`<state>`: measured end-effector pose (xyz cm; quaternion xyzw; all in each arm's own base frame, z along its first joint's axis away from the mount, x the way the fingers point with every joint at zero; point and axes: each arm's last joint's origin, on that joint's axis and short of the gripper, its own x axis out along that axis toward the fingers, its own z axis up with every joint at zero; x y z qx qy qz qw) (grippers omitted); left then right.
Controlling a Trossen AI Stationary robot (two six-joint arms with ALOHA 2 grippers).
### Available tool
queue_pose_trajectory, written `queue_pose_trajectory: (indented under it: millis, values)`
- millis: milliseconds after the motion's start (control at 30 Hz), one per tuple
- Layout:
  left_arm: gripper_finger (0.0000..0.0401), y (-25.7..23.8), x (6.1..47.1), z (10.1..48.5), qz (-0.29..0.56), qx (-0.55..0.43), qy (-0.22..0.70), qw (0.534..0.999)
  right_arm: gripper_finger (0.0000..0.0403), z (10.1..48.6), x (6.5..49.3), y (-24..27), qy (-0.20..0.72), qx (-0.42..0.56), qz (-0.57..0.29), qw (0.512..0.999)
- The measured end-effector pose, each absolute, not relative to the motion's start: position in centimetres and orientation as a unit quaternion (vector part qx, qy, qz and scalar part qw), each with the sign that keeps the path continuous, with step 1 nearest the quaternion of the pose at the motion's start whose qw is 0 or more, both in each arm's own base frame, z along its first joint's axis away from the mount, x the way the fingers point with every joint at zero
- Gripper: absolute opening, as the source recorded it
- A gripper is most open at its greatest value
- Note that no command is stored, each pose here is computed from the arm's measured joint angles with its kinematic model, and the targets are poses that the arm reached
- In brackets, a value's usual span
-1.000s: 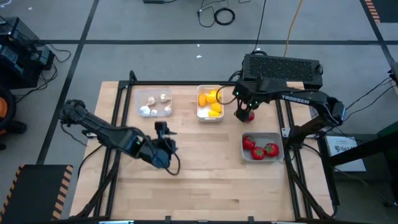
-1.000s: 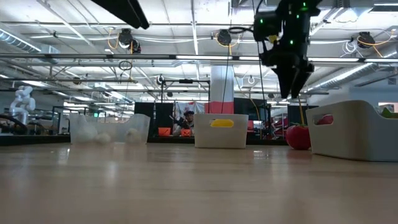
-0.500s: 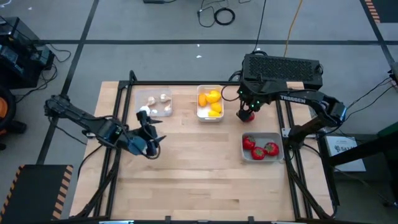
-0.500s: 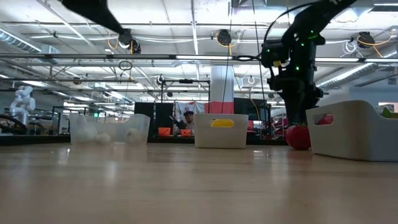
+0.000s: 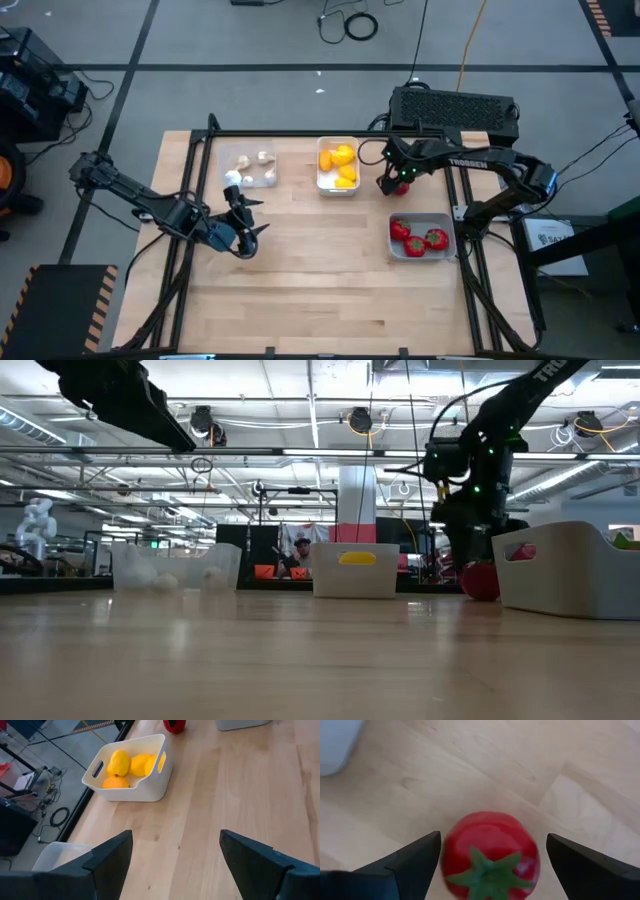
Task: Sort produce into baskets
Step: Put the tomato into the gray bin
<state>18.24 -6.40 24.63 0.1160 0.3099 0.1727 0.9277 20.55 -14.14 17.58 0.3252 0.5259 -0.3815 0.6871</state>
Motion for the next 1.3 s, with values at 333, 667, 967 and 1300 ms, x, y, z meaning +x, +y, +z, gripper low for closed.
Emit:
queue_pose_trajectory:
  millis: [333,667,967,1300]
  values:
    - [0.0303,-6.5,18.4,24.8,0.164,0.132,0.302,0.930,0.0352,15.4,19.4,-13.4,0.523,0.352,-0.410,0.659]
    - [0.0303,-6.5,18.5,24.9,0.165,0.137,0.296,0.931,0.0352,14.7,19.0,-13.0,0.532,0.355,-0.409,0.651]
    - [0.0303,-6.5,18.5,24.9,0.164,0.137,0.295,0.931,0.0341,14.8,19.2,-13.2,0.525,0.347,-0.403,0.665]
    - [0.0303,-6.8,18.4,25.0,0.171,0.146,0.289,0.930,0.0287,15.0,19.4,-13.1,0.530,0.361,-0.377,0.668]
